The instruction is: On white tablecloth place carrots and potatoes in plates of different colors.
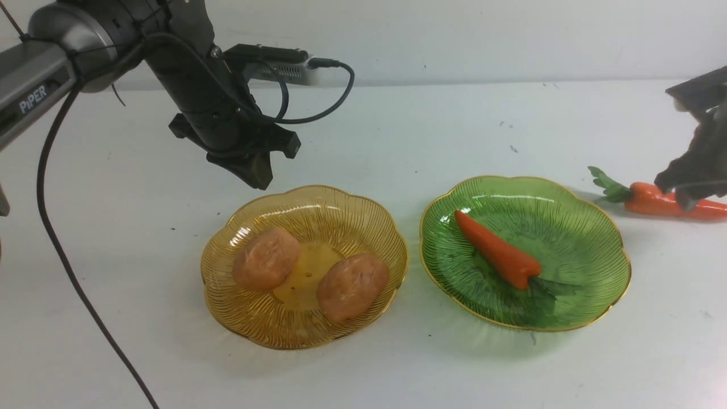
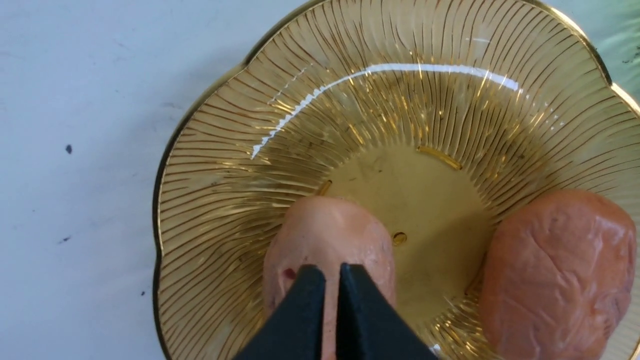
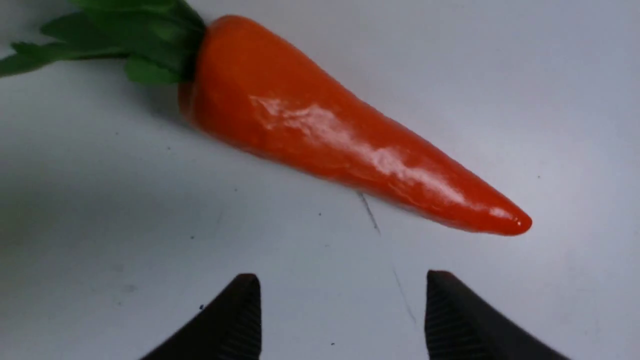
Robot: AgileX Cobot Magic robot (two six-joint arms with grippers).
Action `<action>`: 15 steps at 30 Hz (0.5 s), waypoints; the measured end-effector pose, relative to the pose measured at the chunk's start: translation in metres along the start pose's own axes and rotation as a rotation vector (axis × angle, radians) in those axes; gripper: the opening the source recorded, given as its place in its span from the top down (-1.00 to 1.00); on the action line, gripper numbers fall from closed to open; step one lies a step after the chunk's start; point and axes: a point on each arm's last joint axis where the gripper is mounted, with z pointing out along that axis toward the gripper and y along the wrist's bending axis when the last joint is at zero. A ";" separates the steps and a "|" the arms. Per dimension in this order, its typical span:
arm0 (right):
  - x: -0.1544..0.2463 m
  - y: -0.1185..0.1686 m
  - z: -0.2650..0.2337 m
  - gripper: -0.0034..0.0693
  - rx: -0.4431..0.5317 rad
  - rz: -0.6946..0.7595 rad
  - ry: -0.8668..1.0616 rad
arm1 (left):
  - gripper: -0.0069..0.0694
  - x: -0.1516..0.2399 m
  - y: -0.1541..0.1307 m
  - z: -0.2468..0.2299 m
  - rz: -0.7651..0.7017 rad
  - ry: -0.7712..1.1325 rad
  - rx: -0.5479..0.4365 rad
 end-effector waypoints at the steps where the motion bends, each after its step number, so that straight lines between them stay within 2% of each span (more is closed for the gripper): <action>1: -0.001 0.002 0.004 -0.42 -0.004 -0.041 -0.001 | 0.75 0.000 0.000 0.000 -0.004 0.000 0.000; 5: -0.005 0.010 0.023 -0.74 -0.010 -0.197 -0.006 | 0.75 0.000 0.000 0.000 -0.011 -0.001 0.003; 7: -0.008 0.012 0.028 -0.77 -0.008 -0.226 -0.020 | 0.75 0.000 0.000 0.000 -0.012 -0.001 0.003; 10: -0.014 0.014 0.044 -0.79 0.010 -0.261 -0.075 | 0.75 0.000 0.000 0.000 -0.019 0.000 0.004; 15: -0.022 0.015 0.054 -0.67 0.035 -0.273 -0.149 | 0.75 0.000 0.000 0.000 -0.030 0.001 0.004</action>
